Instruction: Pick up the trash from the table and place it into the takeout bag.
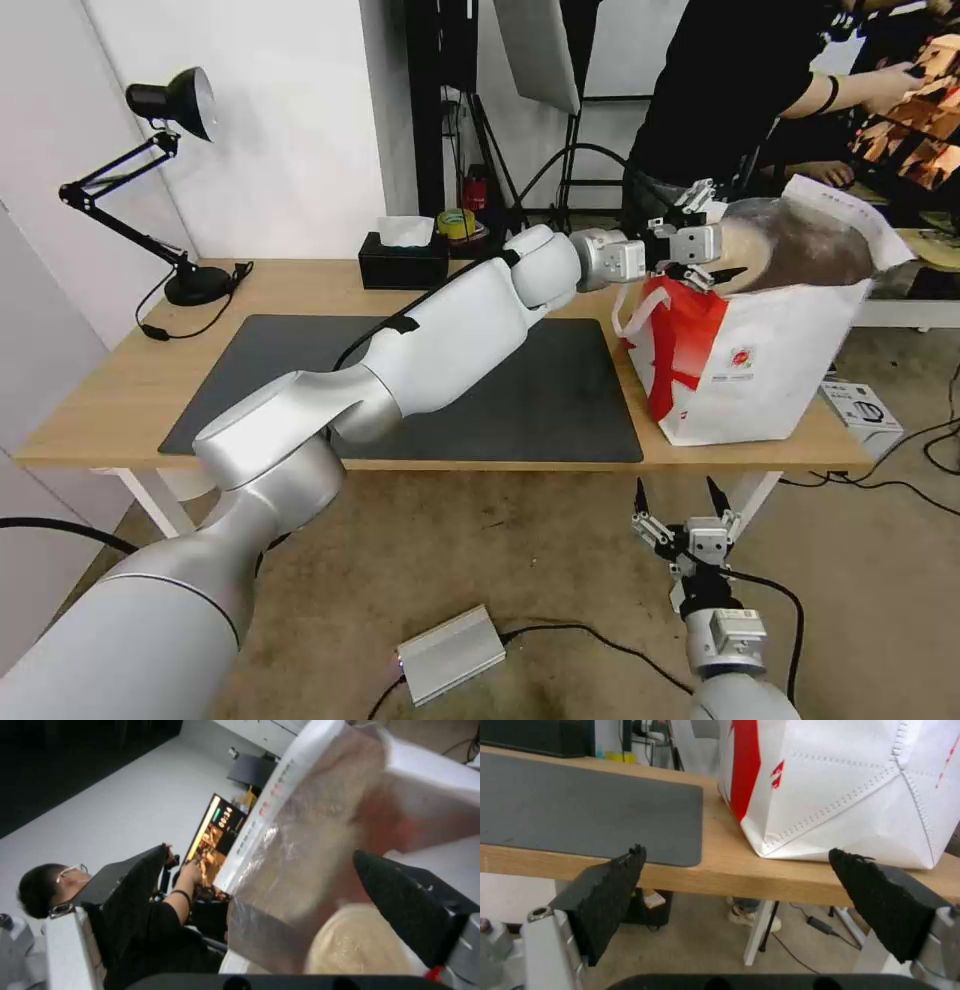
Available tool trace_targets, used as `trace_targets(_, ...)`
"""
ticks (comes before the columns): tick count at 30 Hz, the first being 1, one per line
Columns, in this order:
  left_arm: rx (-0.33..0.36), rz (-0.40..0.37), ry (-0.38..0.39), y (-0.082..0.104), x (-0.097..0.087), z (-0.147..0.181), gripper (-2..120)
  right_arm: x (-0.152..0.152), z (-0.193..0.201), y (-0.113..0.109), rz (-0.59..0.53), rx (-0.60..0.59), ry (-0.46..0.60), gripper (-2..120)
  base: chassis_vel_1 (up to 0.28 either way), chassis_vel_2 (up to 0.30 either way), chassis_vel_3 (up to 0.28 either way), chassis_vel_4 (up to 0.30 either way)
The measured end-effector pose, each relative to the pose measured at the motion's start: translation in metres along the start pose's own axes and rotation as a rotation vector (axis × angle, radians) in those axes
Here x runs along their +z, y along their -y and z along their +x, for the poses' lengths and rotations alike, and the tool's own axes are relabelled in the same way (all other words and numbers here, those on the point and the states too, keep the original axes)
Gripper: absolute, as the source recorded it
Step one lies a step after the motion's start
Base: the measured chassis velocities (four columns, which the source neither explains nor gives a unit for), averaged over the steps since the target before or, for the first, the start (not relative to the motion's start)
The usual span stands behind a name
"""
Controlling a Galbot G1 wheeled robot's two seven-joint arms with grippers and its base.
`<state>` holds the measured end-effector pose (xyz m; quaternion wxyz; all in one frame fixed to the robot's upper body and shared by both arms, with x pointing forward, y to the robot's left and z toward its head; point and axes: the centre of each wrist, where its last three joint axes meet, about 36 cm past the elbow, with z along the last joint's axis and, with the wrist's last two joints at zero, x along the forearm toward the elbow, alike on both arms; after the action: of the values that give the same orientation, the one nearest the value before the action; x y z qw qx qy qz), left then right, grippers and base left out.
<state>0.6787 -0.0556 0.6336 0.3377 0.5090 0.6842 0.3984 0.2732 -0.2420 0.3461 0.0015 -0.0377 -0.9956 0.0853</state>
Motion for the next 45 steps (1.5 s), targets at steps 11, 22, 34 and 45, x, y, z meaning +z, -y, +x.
trace_targets(11, -0.021, 0.071, 0.03, -0.009, -0.012, -0.003, 100, 0.0, -0.001, 0.0, -0.001, 0.001, 0.001, 95, 0.0, 0.0, 0.0, 0.0)
trace_targets(22, -0.054, 0.07, 0.04, -0.024, -0.016, 0.001, 100, -0.001, -0.001, 0.0, -0.001, 0.003, 0.002, 95, 0.0, 0.0, 0.0, 0.0)
trace_targets(34, -0.112, 0.028, 0.02, -0.062, -0.013, 0.031, 100, -0.002, -0.002, 0.001, -0.001, 0.006, 0.006, 95, 0.0, 0.0, 0.0, 0.0)
trace_targets(45, -0.222, 0.035, -0.047, -0.107, 0.009, 0.107, 100, -0.005, 0.001, 0.006, 0.0, 0.026, 0.006, 95, 0.0, 0.0, 0.0, 0.0)
